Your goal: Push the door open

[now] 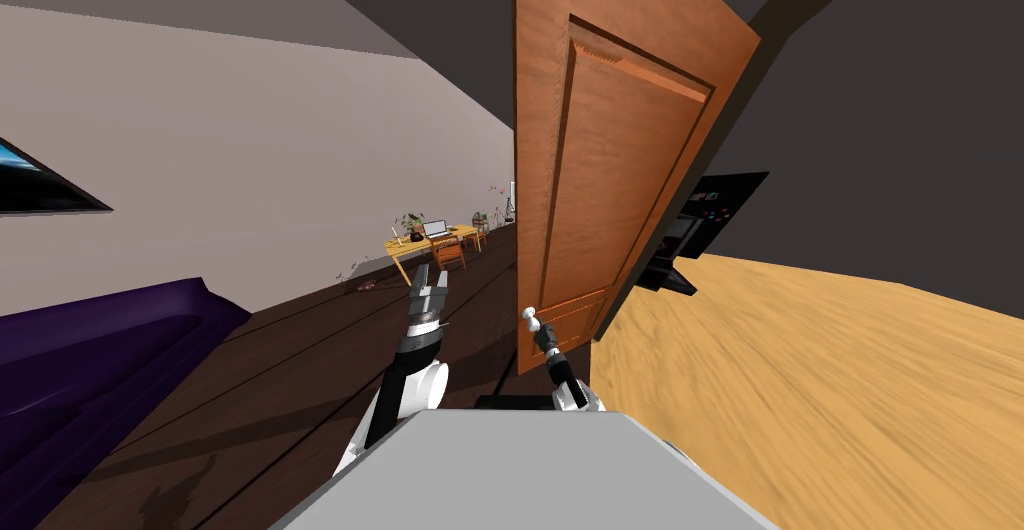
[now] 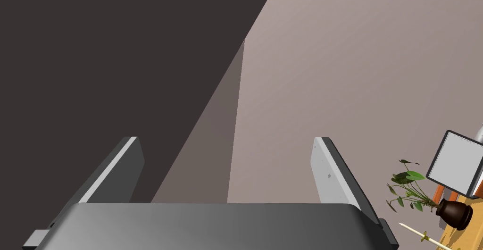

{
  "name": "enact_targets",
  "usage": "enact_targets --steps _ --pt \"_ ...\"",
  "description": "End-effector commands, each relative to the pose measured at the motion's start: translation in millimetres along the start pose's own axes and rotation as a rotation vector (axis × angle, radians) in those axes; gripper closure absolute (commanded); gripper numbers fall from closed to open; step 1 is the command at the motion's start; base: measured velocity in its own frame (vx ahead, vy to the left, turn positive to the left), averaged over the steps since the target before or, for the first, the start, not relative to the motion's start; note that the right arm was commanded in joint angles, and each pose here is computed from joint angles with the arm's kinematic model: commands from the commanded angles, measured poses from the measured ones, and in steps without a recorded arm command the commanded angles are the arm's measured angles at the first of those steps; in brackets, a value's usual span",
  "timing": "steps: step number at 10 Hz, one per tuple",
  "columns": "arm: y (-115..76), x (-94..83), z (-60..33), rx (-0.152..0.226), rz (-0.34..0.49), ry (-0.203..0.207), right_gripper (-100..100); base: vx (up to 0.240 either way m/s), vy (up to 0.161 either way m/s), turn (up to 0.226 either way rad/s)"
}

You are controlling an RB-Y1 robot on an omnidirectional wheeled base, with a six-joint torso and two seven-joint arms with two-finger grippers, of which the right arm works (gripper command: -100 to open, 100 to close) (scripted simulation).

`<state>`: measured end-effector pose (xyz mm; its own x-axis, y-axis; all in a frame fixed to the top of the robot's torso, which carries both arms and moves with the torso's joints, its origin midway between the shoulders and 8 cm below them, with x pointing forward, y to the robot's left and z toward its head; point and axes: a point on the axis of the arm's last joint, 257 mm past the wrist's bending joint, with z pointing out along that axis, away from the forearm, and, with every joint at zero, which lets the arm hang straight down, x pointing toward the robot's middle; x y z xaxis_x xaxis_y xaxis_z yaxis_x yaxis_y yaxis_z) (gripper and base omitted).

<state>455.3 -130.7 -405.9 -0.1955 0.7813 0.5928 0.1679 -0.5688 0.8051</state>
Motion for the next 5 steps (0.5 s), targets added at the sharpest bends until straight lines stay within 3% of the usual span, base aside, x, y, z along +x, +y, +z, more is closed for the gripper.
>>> enact_targets --steps 1,5 --pt "8.6 15.7 13.3 -0.029 0.064 0.03 100 0.035 0.027 -0.053" --pt "6.4 18.5 15.3 -0.026 0.167 0.029 100 0.033 0.025 -0.035"
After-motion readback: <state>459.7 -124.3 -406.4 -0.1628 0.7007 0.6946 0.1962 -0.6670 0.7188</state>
